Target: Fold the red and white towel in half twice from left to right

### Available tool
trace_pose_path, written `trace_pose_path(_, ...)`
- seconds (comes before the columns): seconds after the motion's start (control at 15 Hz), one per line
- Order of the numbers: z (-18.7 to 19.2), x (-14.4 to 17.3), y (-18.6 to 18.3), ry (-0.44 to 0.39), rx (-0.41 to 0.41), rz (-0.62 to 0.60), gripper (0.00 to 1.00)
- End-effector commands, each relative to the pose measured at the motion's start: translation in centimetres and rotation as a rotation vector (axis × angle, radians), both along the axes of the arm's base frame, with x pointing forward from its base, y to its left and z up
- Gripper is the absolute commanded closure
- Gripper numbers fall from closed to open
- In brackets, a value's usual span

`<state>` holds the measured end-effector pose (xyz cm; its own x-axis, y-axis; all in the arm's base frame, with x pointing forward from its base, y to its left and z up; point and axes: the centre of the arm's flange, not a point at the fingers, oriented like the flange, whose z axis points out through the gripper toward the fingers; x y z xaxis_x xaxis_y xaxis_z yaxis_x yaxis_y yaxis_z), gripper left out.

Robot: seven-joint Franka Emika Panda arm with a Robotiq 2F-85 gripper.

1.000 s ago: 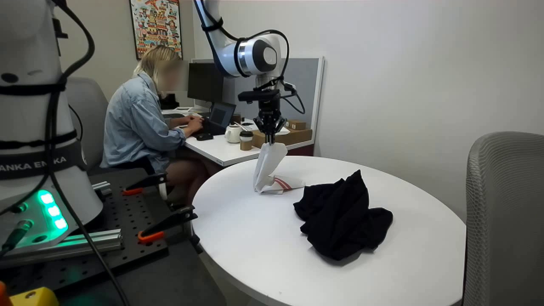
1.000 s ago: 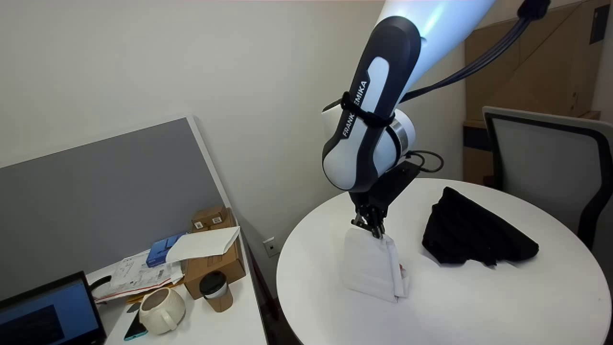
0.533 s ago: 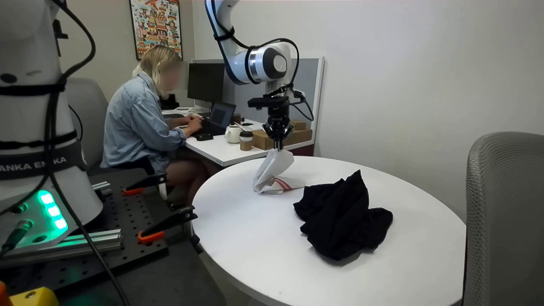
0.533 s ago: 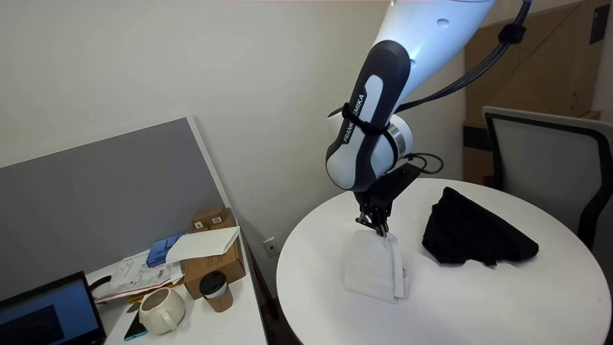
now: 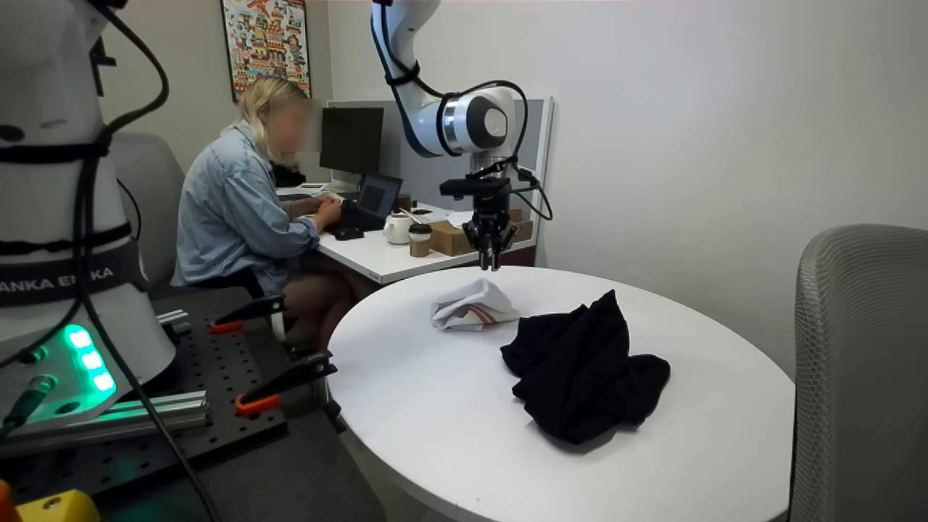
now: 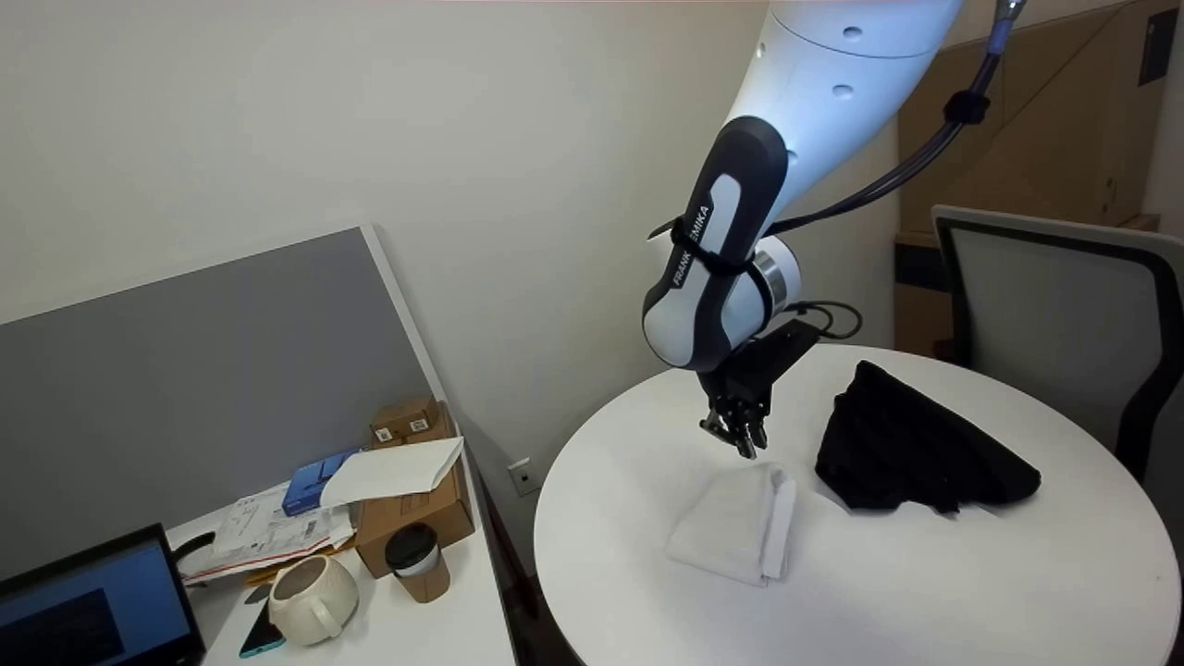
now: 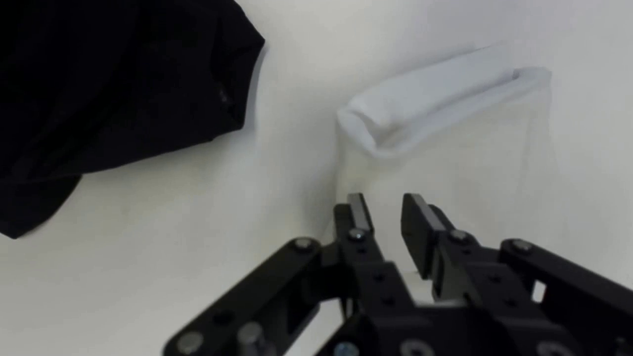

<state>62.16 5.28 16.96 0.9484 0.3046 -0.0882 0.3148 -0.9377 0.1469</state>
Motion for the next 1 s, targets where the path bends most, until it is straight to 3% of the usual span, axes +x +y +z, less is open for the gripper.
trace_pose_path(0.0, -0.7, 1.5, -0.7, 0.024, 0.007, -0.010, 0.42)
trace_pose_path(0.4, 0.3, 0.2, -0.4, 0.005, 0.057, -0.065, 0.01)
trace_pose_path(0.73, 2.2, -2.7, 0.1, -0.023, 0.211, -0.226, 0.00)
trace_pose_path(0.93, 3.1, -5.1, -0.5, -0.058, 0.256, -0.297, 0.00)
